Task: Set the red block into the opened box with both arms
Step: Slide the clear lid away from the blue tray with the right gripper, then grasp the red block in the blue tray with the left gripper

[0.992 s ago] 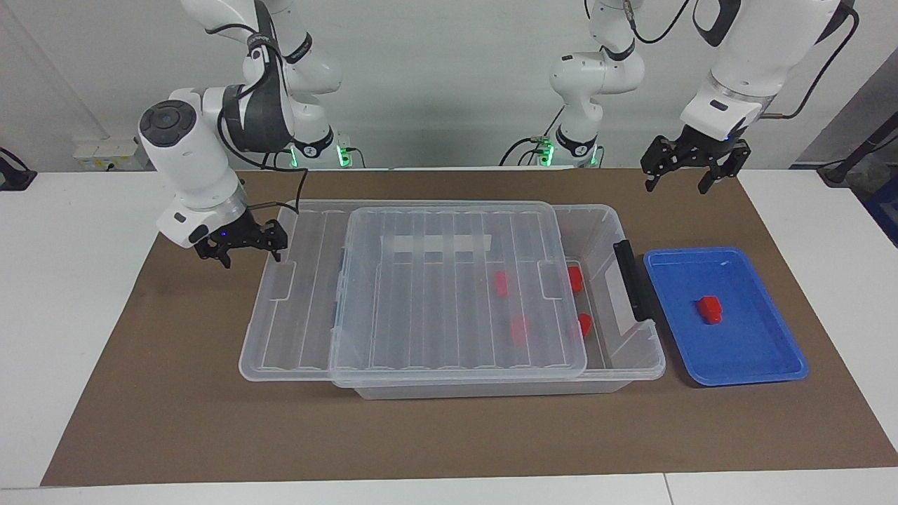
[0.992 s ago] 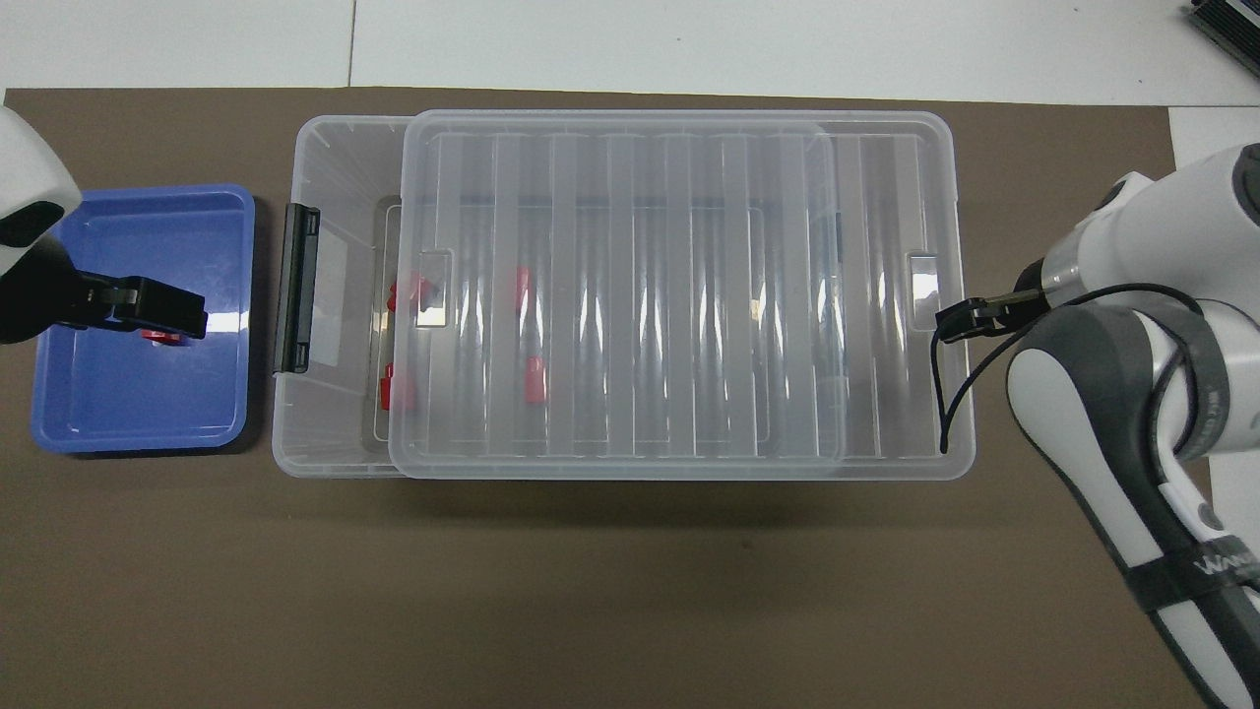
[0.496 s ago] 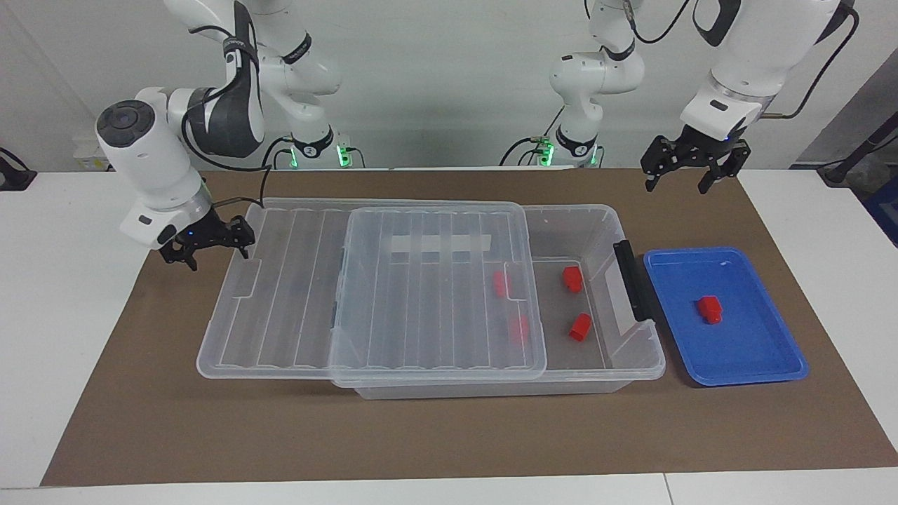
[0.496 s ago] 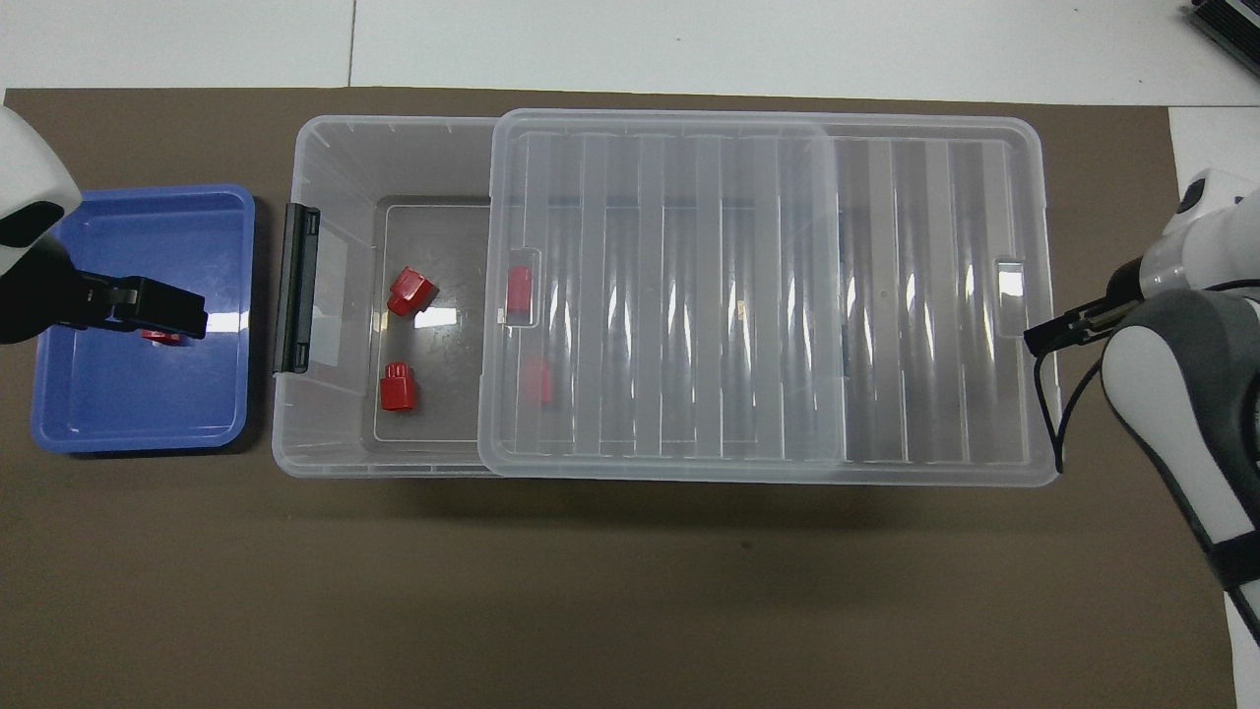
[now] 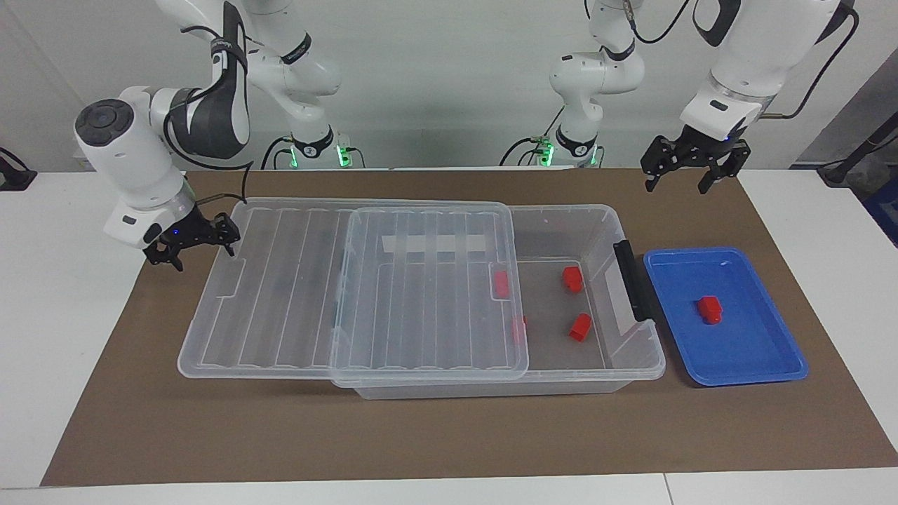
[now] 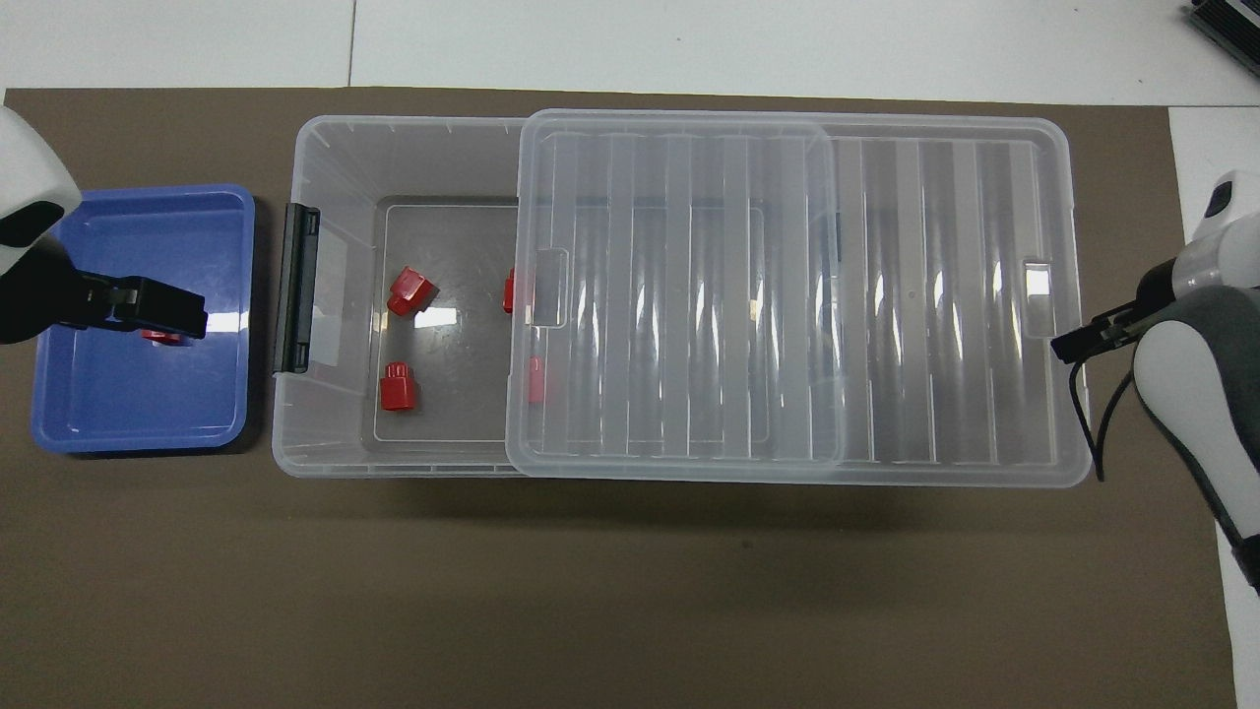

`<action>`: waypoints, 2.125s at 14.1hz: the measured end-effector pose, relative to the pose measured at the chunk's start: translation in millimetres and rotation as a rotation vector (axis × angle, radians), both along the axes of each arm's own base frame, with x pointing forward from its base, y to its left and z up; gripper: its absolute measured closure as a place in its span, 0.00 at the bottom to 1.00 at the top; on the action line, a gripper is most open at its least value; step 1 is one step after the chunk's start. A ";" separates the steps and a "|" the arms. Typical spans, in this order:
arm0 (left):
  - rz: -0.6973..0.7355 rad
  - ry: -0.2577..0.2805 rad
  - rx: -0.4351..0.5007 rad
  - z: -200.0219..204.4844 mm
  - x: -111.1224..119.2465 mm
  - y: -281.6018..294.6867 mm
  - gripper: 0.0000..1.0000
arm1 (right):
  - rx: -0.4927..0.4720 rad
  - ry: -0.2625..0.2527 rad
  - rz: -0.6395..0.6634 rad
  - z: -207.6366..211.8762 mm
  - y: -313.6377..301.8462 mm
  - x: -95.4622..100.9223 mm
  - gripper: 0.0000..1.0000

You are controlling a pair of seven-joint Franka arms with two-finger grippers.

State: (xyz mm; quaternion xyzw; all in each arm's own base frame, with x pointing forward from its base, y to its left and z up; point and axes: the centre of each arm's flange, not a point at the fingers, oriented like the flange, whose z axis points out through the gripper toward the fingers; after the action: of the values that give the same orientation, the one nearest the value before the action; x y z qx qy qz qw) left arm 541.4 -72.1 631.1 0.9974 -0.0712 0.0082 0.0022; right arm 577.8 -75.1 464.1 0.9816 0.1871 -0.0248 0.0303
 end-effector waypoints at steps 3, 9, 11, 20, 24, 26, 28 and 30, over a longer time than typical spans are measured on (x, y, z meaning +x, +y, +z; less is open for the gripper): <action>0.000 0.000 0.000 0.0 0.0 0.0 0.00 | -0.003 -0.012 -0.024 7.7 0.3 -2.0 0.00; 0.035 0.002 0.001 -5.9 -0.4 3.4 0.00 | -0.018 -0.031 -0.210 45.3 41.2 -18.6 0.00; 0.072 -0.050 -0.004 -8.6 6.9 21.6 0.00 | -0.018 -0.065 -0.260 59.9 70.7 -21.7 0.00; 0.151 -0.125 -0.002 -141.0 27.7 107.3 0.00 | 0.035 -0.168 -0.501 153.5 143.5 -26.9 0.00; 0.179 -0.144 -0.007 -199.4 39.3 128.5 0.00 | 0.042 -0.130 -0.533 174.0 131.1 -29.5 0.00; 0.176 -0.153 -0.007 -226.5 41.9 139.0 0.00 | 0.040 -0.120 -0.535 182.3 130.6 -27.6 0.00; 0.153 -0.167 -0.005 -247.4 47.1 149.1 0.00 | 0.034 -0.103 -0.539 181.0 128.8 -25.8 0.00; 0.144 -0.192 -0.006 -270.5 54.9 154.6 0.00 | 0.028 -0.088 -0.545 175.6 125.4 -23.7 0.00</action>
State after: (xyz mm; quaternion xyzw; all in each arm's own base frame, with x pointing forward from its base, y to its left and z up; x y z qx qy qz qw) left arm 596.2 82.5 360.5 0.9946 0.0009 0.1038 -0.0024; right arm 554.1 50.3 639.6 0.9961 -0.0851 0.0133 0.0168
